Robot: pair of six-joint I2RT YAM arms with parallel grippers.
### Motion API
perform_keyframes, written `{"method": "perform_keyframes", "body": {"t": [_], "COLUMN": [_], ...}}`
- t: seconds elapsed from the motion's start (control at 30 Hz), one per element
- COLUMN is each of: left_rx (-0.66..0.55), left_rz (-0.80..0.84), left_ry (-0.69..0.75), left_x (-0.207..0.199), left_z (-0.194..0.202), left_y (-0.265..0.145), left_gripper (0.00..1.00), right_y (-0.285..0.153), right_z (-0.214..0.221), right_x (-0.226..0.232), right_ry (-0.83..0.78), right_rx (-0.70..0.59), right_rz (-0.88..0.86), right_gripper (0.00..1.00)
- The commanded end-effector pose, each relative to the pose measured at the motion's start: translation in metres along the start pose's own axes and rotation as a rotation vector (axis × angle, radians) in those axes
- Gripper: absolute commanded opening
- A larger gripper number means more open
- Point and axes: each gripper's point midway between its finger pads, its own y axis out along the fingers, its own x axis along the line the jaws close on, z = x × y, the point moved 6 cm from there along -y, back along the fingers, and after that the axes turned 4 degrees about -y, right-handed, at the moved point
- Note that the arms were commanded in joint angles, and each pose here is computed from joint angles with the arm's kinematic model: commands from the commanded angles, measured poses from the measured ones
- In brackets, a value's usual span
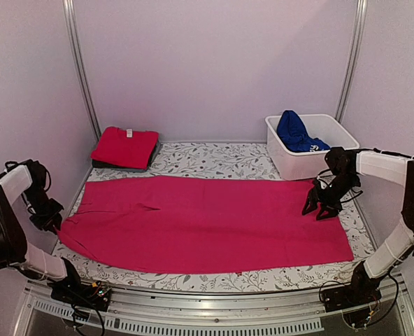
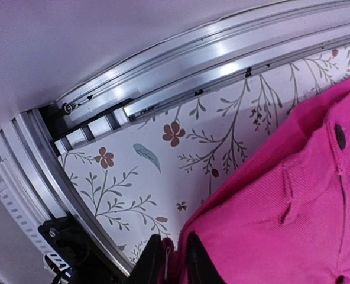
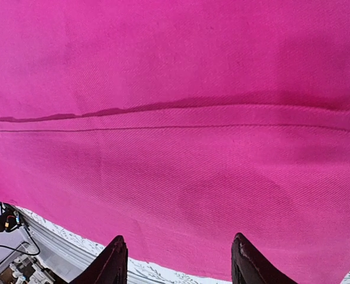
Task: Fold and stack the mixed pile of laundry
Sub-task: Flatten out the crumpled trousers at the center of the board.
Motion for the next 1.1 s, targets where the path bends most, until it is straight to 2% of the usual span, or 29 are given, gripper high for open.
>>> {"method": "perform_keyframes", "body": {"t": [0.0, 0.1, 0.17, 0.2, 0.23, 0.3, 0.4, 0.5, 0.6, 0.77, 0.87, 0.97, 1.07], "left_rx": [-0.087, -0.117, -0.143, -0.165, -0.189, -0.209, -0.125, -0.05, -0.026, 0.016, 0.042, 0.046, 0.042], "left_rz": [0.06, 0.142, 0.309, 0.404, 0.496, 0.649, 0.724, 0.692, 0.644, 0.54, 0.506, 0.491, 0.526], "left_ry": [-0.051, -0.021, 0.073, 0.135, 0.198, 0.339, 0.473, 0.567, 0.668, 0.794, 0.851, 0.907, 0.948], "left_x": [-0.005, -0.017, -0.038, -0.05, -0.063, -0.091, -0.124, -0.15, -0.176, -0.21, -0.225, -0.239, -0.25], "left_z": [-0.035, -0.045, -0.044, -0.041, -0.037, -0.023, 0.003, 0.024, 0.044, 0.064, 0.075, 0.087, 0.098], "left_y": [-0.01, -0.025, -0.04, -0.051, -0.063, -0.08, -0.07, -0.046, -0.029, 0.002, 0.018, 0.025, 0.021], "left_gripper": [0.27, 0.59, 0.79, 0.92, 0.99, 1.0, 1.0, 1.0, 1.0, 1.0, 0.98, 0.97, 0.97], "right_y": [0.003, -0.001, -0.018, -0.027, -0.036, -0.047, -0.04, -0.021, 0.005, 0.043, 0.059, 0.065, 0.042], "right_z": [0.022, 0.016, -0.004, -0.015, -0.026, -0.046, -0.07, -0.084, -0.094, -0.095, -0.088, -0.081, -0.081], "right_x": [0.005, 0.011, 0.024, 0.031, 0.037, 0.049, 0.059, 0.067, 0.066, 0.041, 0.023, 0.013, 0.024], "right_ry": [0.094, 0.095, 0.05, 0.02, -0.012, -0.062, -0.094, -0.133, -0.162, -0.122, -0.072, -0.046, -0.112], "right_rx": [0.058, 0.033, -0.066, -0.121, -0.174, -0.26, -0.279, -0.253, -0.211, -0.144, -0.105, -0.095, -0.195], "right_rz": [-0.103, -0.139, -0.187, -0.208, -0.231, -0.278, -0.317, -0.286, -0.242, -0.133, -0.084, -0.076, -0.1], "right_gripper": [0.55, 0.51, 0.52, 0.53, 0.55, 0.57, 0.56, 0.55, 0.54, 0.51, 0.47, 0.42, 0.43]}}
